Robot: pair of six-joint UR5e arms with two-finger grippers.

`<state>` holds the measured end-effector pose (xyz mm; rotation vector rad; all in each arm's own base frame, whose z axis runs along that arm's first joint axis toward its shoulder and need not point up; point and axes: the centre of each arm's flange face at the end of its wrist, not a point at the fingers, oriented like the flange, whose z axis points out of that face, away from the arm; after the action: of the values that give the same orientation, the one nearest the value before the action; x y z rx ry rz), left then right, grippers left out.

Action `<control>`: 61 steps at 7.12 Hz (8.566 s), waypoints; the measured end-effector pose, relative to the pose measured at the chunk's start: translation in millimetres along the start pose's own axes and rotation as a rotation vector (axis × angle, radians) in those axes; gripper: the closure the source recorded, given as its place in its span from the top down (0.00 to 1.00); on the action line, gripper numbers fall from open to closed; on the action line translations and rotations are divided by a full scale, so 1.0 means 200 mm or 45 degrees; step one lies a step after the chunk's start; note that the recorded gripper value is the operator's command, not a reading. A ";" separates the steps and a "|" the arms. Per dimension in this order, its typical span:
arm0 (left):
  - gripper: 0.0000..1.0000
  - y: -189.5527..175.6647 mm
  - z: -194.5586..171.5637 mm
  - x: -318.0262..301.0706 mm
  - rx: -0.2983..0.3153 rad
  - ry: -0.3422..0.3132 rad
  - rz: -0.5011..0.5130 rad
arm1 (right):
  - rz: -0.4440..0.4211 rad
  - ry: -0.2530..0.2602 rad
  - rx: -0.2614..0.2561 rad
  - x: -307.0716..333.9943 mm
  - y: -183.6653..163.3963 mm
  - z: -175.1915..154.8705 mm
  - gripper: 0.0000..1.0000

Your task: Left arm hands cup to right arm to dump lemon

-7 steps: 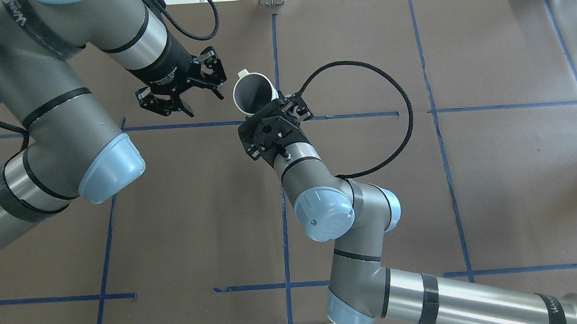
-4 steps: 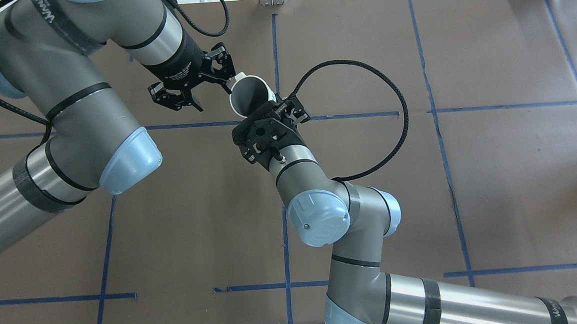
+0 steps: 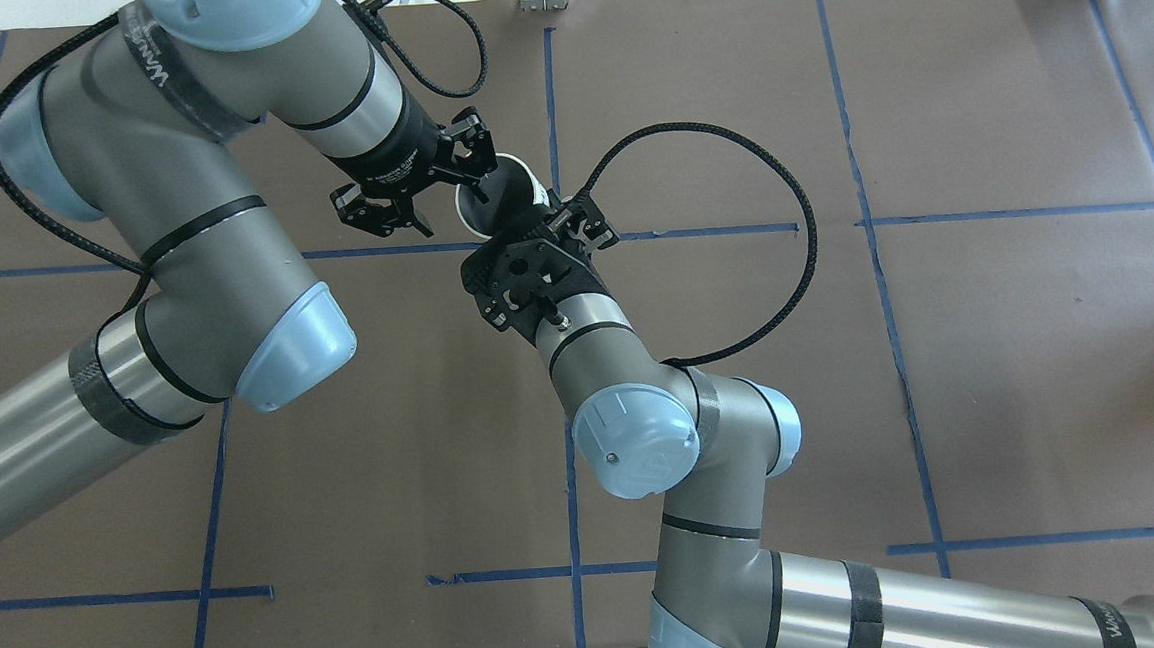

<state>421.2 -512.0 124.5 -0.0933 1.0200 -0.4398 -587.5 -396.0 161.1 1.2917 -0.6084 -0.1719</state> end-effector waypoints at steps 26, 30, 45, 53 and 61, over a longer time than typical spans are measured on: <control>0.00 -0.84 -0.32 -2.22 0.054 -0.330 0.515 | 0.598 -0.121 -1.026 2.26 -0.01 0.27 1.00; 0.03 -0.84 -0.14 -2.53 0.091 -0.231 0.400 | 0.434 -0.145 -1.194 2.74 0.40 -0.13 1.00; 1.00 -1.16 -0.66 -3.34 -0.169 -0.400 0.722 | 0.401 -0.184 -1.503 3.26 1.29 -0.77 1.00; 1.00 -1.13 -0.67 -3.31 -0.165 -0.334 0.730 | 0.614 -0.045 -1.437 3.59 1.53 -1.24 1.00; 1.00 -1.12 -0.67 -3.34 -0.171 -0.341 0.724 | 0.622 -0.070 -1.427 3.58 1.53 -1.23 1.00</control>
<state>-57.2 -433.6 652.2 0.0201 0.7664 0.1578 70.3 -420.8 644.2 0.0457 -0.6982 -0.1099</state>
